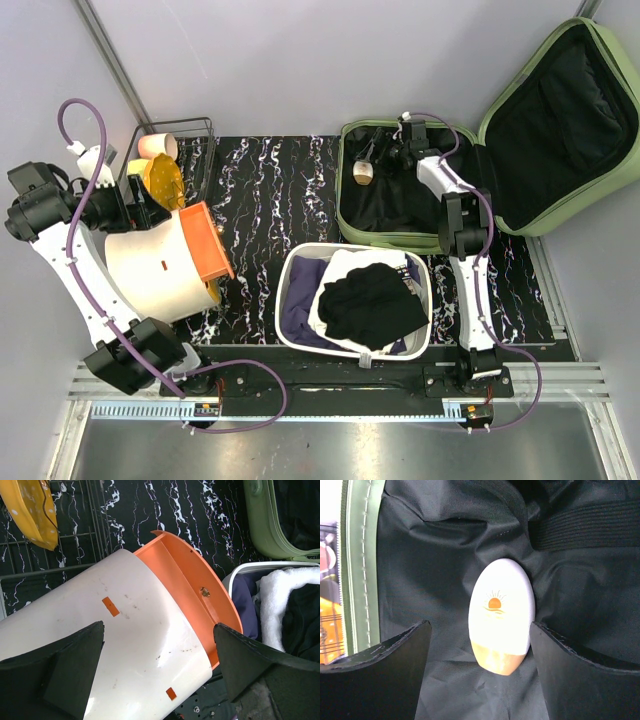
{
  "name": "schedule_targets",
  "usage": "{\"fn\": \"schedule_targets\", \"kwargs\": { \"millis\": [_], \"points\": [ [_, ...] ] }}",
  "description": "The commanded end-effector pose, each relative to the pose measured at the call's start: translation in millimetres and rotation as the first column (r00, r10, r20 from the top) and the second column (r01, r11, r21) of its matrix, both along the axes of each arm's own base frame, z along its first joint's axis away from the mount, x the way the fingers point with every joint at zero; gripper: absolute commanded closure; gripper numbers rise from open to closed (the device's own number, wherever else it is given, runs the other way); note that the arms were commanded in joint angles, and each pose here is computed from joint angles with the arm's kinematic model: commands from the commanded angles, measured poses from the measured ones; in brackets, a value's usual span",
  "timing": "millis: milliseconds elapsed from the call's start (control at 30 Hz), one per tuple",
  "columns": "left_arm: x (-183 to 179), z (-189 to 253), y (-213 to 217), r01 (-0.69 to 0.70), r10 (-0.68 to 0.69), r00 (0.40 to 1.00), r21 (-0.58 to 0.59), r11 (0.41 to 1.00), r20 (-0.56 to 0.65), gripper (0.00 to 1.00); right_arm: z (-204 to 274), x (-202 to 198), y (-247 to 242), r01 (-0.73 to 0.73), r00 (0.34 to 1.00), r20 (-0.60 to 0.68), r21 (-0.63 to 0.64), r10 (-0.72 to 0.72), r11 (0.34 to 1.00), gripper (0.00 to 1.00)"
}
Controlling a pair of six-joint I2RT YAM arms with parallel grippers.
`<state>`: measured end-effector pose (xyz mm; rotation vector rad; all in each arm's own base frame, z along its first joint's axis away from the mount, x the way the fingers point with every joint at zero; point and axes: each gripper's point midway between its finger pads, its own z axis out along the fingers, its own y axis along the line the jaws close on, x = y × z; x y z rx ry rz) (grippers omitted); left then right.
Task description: Open, take out, and arrange the luggage
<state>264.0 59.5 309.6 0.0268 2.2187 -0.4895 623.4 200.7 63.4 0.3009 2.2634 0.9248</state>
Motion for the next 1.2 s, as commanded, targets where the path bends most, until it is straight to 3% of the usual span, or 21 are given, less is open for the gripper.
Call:
{"fn": "schedule_targets", "kwargs": {
  "millis": [0, 200, 267, 400, 567, 600, 800, 967, 1033, 1067, 1167],
  "points": [
    [9.0, 7.4, 4.3, -0.005, 0.004, 0.999, 0.032, 0.999, 0.043, 0.05, -18.5, 7.2, -36.9, 0.104, 0.995, 0.023, -0.246, -0.102, 0.964, 0.11],
    [11.7, 6.1, 4.9, -0.005, 0.004, 0.999, 0.034, 0.999, 0.036, 0.06, -52.3, -1.1, -37.0, 0.062, 0.995, -0.052, -0.398, -0.09, 0.915, 0.11],
    [11.7, 5.7, 4.7, -0.005, 0.004, 0.999, 0.037, 0.999, 0.034, 0.06, -39.5, 7.2, -32.1, 0.065, 0.996, -0.028, -0.408, -0.083, 0.911, 0.11],
    [12.7, 5.6, 3.1, 0.0, -0.001, 0.999, 0.032, 0.999, 0.032, 0.06, -62.9, -7.8, -18.6, -0.035, 0.992, -0.122, -0.416, -0.018, 0.909, 0.09],
    [14.9, 7.9, 3.1, -0.002, 0.001, 0.999, 0.031, 1.0, 0.04, 0.06, -78.1, -38.2, 1.3, -0.128, 0.963, -0.262, -0.248, 0.061, 0.96, 0.09],
    [15.1, 8.5, 3.0, -0.002, 0.0, 0.999, 0.03, 1.0, 0.041, 0.05, -74.2, -44.9, 13.6, -0.155, 0.952, -0.288, -0.153, 0.106, 0.976, 0.1],
    [16.4, 8.9, 1.7, 0.005, -0.007, 0.999, 0.029, 1.0, 0.041, 0.06, -51.3, -54.5, 32.7, -0.206, 0.926, -0.301, 0.099, 0.227, 0.974, 0.12],
    [16.3, 7.4, 0.5, 0.008, -0.009, 0.999, 0.023, 1.0, 0.039, 0.06, -33.7, -51.1, 32.5, -0.177, 0.926, -0.29, 0.237, 0.243, 0.955, 0.36],
    [15.3, 6.4, -0.2, 0.007, -0.008, 0.999, 0.022, 1.0, 0.038, 0.06, -29.9, -49.0, 34.9, -0.164, 0.922, -0.293, 0.295, 0.252, 0.941, 0.32],
    [15.3, 6.6, -0.5, 0.008, -0.009, 0.999, 0.022, 1.0, 0.04, 0.06, -27.2, -51.2, 36.3, -0.174, 0.918, -0.291, 0.316, 0.27, 0.933, 0.22],
    [14.5, 5.1, -1.0, 0.009, -0.01, 0.999, 0.023, 1.0, 0.037, 0.06, -25.5, -56.6, 41.2, -0.184, 0.907, -0.297, 0.361, 0.299, 0.914, 0.11]
  ]
}}
